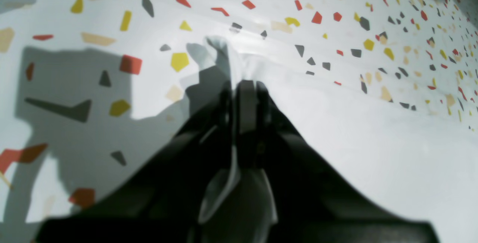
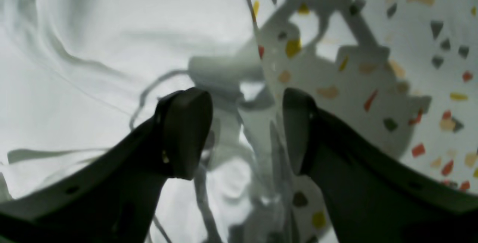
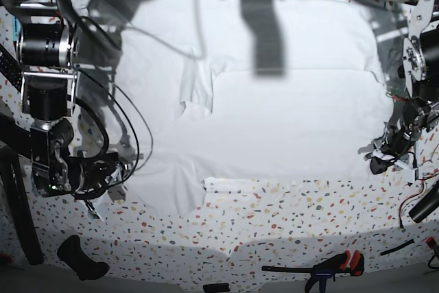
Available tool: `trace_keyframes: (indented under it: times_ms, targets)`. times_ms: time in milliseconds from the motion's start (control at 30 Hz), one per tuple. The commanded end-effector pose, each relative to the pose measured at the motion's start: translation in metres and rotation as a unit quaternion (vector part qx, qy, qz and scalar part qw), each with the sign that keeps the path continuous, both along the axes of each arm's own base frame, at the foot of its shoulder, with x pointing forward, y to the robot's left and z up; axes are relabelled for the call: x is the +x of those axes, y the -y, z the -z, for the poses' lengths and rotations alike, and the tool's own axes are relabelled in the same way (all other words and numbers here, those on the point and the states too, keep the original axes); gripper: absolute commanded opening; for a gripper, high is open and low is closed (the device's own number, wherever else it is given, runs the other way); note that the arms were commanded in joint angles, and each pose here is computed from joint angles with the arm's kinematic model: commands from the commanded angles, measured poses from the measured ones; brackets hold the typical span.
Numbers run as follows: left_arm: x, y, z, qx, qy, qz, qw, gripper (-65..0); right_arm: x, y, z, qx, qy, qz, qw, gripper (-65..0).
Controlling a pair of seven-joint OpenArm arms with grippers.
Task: Fold the T-shirt properly
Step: 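Pull both side edges with both grippers toward the robot base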
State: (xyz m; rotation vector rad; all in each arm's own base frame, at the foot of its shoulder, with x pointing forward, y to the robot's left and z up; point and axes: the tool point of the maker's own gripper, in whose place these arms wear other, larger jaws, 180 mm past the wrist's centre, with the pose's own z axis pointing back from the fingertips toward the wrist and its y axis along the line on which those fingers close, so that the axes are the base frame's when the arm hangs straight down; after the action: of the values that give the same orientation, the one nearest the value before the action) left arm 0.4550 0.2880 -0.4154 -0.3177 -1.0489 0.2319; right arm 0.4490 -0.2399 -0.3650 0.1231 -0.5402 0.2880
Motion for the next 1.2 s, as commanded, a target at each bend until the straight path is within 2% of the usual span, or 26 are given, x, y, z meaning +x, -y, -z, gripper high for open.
trace_keyframes:
  times_ms: [0,300,433,833,1167]
  targets:
    - [0.009,-0.009,-0.015,0.007,0.018,-0.004,1.0,-65.0,0.016,0.003,-0.023,0.003,0.034,-0.009,0.9994,-31.0]
    - [0.009,-0.009,-0.015,0.007,0.018,-0.004,1.0,-65.0,0.023,0.003,-0.024,0.003,0.058,-0.007,0.9983,-31.6]
    - [0.009,-0.009,-0.015,0.007,0.018,-0.004,1.0,-65.0,0.022,0.003,-0.021,0.004,0.053,-0.006,0.9985,-38.5]
    - [0.009,-0.009,-0.015,0.007,0.018,-0.004,1.0,-65.0,0.015,0.011,0.003,0.005,0.037,0.008,0.9993,-38.6]
    - [0.01,-0.009,-0.016,0.007,0.018,-0.004,1.0,-65.0,0.024,-0.001,-0.004,0.018,0.058,0.0,0.9981,-38.6]
